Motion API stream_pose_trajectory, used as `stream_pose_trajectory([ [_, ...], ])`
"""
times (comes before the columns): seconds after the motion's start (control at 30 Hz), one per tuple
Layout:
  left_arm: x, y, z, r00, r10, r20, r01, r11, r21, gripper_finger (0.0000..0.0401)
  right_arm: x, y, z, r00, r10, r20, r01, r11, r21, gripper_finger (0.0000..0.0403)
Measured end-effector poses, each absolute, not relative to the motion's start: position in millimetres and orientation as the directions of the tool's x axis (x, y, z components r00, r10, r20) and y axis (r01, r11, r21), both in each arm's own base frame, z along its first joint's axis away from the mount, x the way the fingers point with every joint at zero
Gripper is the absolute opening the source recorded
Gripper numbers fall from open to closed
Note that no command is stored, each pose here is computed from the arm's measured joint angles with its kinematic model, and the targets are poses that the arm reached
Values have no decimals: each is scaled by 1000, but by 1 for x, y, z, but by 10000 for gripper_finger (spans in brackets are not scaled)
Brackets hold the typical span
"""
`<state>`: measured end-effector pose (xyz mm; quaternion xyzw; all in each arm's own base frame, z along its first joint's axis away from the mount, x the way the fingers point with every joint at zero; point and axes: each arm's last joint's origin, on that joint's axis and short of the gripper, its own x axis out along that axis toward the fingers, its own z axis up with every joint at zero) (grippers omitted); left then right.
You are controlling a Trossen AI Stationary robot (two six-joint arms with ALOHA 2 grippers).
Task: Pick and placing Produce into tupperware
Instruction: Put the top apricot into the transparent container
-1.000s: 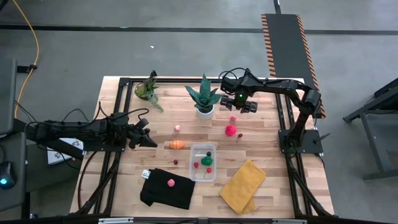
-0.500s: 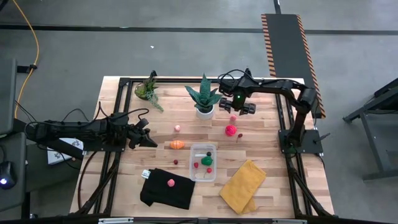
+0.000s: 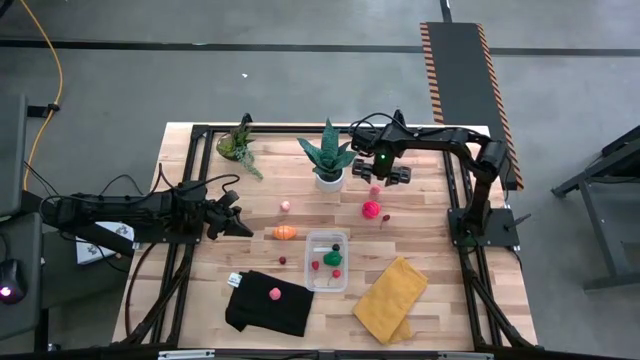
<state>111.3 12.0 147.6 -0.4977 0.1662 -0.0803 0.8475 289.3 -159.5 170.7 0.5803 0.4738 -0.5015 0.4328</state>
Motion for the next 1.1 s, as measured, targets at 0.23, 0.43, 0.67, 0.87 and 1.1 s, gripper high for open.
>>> stream_pose_trajectory([
  [0.23, 111, 12, 148, 932, -302, -202, -30, 492, -870, 1, 291, -156, 169, 34, 106, -994, 988, -156, 17, 243],
  [0.43, 111, 12, 148, 932, -302, -202, -30, 489, -872, 1, 292, -157, 169, 43, 98, -994, 988, -154, 27, 243],
  [0.67, 111, 12, 148, 932, -302, -202, -30, 489, -872, 1, 291, -160, 169, 44, 96, -994, 990, -139, 30, 243],
  [0.87, 111, 12, 148, 932, -302, -202, -30, 489, -872, 1, 294, -155, 168, 42, 107, -993, 991, -129, 28, 243],
  [1.1, 111, 12, 148, 932, -302, -202, -30, 489, -872, 1, 296, -157, 159, 42, 126, -991, 993, -118, 27, 243],
])
